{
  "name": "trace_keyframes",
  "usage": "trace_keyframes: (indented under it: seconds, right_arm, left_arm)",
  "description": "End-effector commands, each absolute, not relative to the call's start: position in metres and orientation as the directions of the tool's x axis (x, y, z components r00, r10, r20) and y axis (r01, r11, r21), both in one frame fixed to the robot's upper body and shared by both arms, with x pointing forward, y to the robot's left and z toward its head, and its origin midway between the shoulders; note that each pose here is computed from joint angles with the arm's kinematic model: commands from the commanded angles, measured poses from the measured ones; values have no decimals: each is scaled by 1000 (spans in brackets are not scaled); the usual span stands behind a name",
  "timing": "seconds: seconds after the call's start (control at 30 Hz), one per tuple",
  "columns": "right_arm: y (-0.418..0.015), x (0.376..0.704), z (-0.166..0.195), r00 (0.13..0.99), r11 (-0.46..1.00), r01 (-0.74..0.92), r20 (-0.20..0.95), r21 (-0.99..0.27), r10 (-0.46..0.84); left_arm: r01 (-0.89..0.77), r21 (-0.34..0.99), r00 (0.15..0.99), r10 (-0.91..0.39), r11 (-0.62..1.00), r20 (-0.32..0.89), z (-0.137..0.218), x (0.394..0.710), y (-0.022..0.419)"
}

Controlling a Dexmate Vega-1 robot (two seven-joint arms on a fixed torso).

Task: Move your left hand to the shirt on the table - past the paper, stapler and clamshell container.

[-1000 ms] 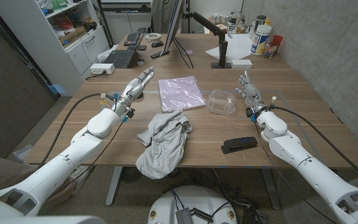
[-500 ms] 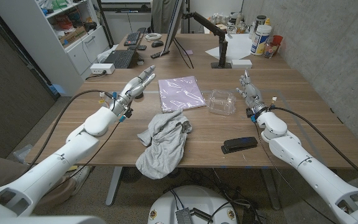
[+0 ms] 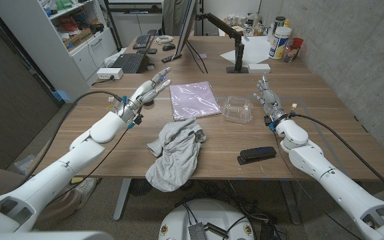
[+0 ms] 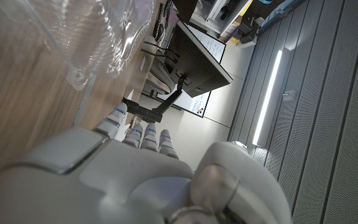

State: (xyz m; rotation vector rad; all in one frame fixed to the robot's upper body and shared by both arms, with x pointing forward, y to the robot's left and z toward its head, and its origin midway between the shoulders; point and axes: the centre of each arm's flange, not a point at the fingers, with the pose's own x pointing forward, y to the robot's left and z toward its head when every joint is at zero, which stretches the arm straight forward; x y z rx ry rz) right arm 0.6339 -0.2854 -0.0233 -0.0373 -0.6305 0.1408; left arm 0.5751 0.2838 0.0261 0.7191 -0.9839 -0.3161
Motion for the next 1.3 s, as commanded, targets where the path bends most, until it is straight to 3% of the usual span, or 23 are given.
trace_keyframes:
  seconds: [0.03,0.53,1.3]
  right_arm:
    - [-287,632,-21,796,990,-111,589,-85,140]
    - [-287,633,-16,795,988,-117,585,-106,157]
    - [-287,633,-18,800,988,-110,580,-110,154]
  left_arm:
    - [-114,731,489,-603,673,631,28,567,281]
    - [-186,828,466,-695,528,548,37,557,286]
    - [-205,852,432,-736,482,521,31,550,281]
